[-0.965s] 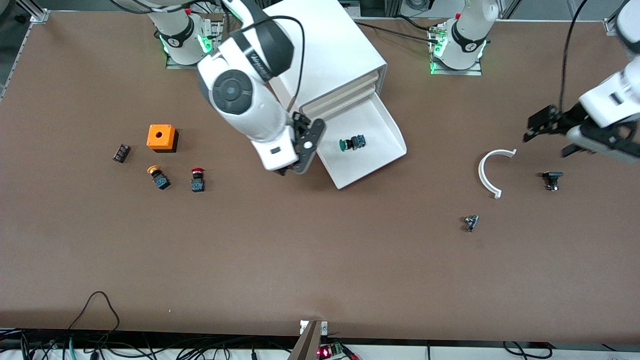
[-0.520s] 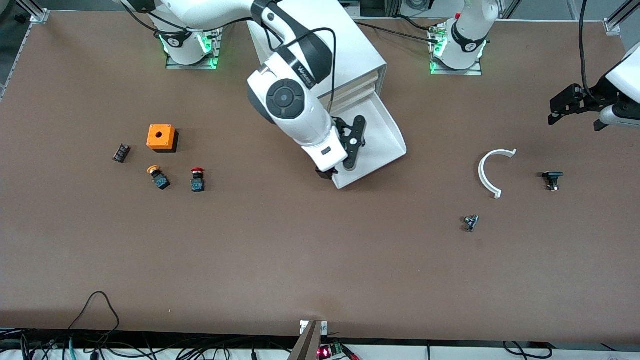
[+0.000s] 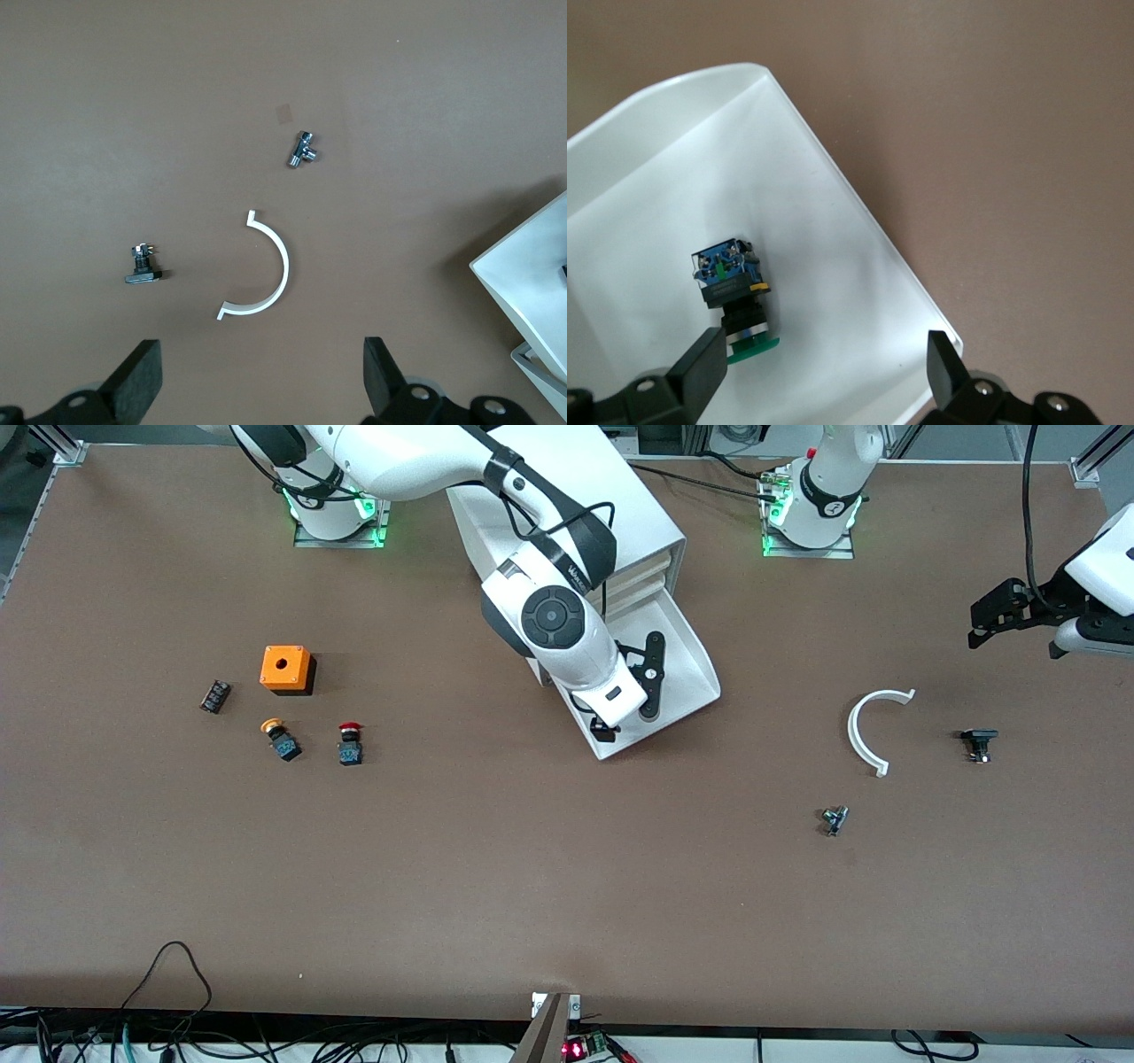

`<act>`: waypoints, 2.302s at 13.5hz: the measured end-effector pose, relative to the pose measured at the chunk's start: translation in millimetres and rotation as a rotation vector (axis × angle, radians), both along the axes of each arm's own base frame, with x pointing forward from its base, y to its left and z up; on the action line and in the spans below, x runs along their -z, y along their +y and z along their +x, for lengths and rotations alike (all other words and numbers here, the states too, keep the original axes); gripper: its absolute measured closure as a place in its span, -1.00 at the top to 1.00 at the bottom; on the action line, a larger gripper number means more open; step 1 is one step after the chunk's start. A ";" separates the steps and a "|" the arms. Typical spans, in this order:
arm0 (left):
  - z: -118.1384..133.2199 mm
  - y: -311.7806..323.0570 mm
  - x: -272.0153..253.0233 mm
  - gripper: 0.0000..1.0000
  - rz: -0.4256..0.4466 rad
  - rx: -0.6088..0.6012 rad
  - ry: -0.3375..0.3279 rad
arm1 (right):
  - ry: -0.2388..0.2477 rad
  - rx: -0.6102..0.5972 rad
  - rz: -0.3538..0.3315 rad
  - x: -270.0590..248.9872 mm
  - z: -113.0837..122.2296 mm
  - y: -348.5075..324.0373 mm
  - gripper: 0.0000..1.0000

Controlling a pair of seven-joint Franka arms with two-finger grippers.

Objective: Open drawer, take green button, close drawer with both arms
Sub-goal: 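Grasp the green-capped button inside the drawer with the right gripper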

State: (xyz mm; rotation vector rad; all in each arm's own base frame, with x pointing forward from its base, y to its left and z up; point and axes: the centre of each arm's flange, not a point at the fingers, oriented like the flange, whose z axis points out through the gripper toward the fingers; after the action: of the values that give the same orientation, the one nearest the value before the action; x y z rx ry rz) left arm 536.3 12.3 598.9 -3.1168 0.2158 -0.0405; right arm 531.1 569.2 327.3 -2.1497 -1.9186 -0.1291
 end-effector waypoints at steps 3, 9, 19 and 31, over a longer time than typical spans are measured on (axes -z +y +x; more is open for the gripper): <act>1.1 0.3 -1.3 1.00 0.000 0.000 -0.004 | 0.002 -0.055 -0.006 2.1 -20.8 17.5 1.00; 6.9 0.9 -0.1 1.00 -0.001 -0.001 -0.009 | 0.007 -0.160 -0.078 9.9 -37.3 21.8 1.00; 8.6 1.1 1.1 1.00 -0.001 -0.001 -0.009 | 0.007 -0.220 -0.141 48.0 -67.1 43.2 1.00; 8.7 1.1 0.8 1.00 -0.001 -0.001 -0.009 | -0.030 -0.235 -0.161 69.7 -77.5 54.2 0.76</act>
State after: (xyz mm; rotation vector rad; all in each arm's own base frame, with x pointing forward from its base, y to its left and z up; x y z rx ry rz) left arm 544.9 13.4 598.1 -3.1170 0.2146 -0.0551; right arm 453.6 623.5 257.6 -2.0062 -2.2510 0.0384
